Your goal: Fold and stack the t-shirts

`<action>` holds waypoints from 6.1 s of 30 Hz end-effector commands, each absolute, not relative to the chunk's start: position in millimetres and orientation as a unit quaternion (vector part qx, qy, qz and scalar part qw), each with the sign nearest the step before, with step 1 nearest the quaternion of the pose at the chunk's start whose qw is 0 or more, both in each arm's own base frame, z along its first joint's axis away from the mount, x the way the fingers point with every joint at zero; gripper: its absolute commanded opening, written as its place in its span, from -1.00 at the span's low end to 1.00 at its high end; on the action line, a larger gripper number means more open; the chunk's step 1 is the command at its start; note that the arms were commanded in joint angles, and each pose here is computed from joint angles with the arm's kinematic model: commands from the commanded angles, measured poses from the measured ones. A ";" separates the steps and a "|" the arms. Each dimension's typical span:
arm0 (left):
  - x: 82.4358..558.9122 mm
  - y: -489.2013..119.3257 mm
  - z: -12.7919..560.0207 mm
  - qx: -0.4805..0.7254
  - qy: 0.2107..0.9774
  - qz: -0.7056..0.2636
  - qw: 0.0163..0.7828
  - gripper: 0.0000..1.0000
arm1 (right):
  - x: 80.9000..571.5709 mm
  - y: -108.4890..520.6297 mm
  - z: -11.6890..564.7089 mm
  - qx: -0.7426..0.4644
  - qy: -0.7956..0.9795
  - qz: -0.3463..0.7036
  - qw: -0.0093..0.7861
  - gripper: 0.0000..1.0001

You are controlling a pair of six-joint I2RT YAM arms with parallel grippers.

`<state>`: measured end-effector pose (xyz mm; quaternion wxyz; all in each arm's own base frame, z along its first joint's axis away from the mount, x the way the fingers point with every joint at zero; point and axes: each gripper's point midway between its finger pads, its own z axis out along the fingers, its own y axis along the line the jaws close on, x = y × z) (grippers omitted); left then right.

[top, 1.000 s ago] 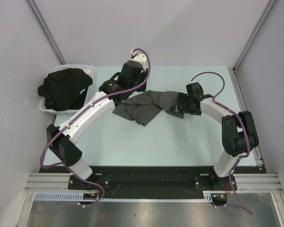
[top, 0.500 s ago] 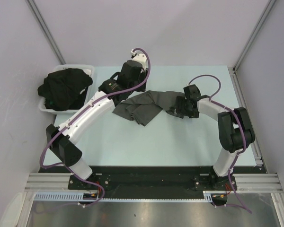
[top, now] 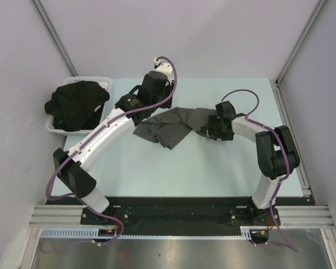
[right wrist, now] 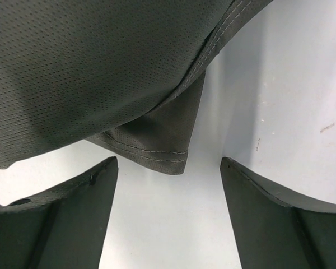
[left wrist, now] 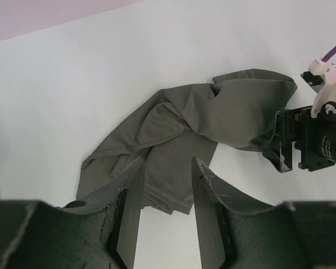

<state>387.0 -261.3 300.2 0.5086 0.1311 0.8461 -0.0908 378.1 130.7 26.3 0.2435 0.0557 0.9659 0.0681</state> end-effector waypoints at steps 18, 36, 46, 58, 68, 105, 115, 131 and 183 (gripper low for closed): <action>381.3 -253.0 337.5 0.124 0.824 -0.097 0.544 -0.12 | 382.6 141.4 14.2 0.048 0.967 0.099 0.230 -0.20; 380.6 -247.3 316.1 0.123 0.837 -0.077 0.527 -0.12 | 405.5 121.5 79.5 0.065 0.942 0.109 0.312 -1.00; 377.8 -243.4 257.3 0.105 0.867 -0.058 0.484 -0.11 | 435.3 69.5 249.7 0.105 0.864 0.094 0.484 -1.00; 382.5 -246.6 236.1 0.109 0.878 -0.045 0.464 -0.11 | 442.1 47.0 325.9 0.125 0.831 0.080 0.537 -1.00; 330.3 -249.4 164.0 0.101 0.928 -0.087 0.347 -0.10 | 447.4 53.8 285.7 0.120 0.856 0.086 0.496 -1.00; 293.3 -231.5 37.1 0.027 0.966 -0.050 0.251 0.07 | 442.4 53.0 274.4 0.119 0.863 0.104 0.481 -1.00; 298.8 -235.3 12.7 0.046 0.969 -0.038 0.240 0.06 | 438.3 52.5 274.7 0.117 0.865 0.102 0.477 -1.00; 299.6 -226.2 6.0 0.052 0.967 -0.017 0.247 -0.94 | 442.8 54.3 263.2 0.118 0.872 0.101 0.464 -1.00; 557.9 -79.7 529.3 -0.188 0.609 -0.068 0.768 -1.00 | 551.7 -28.3 561.7 0.054 0.606 0.045 0.793 -1.00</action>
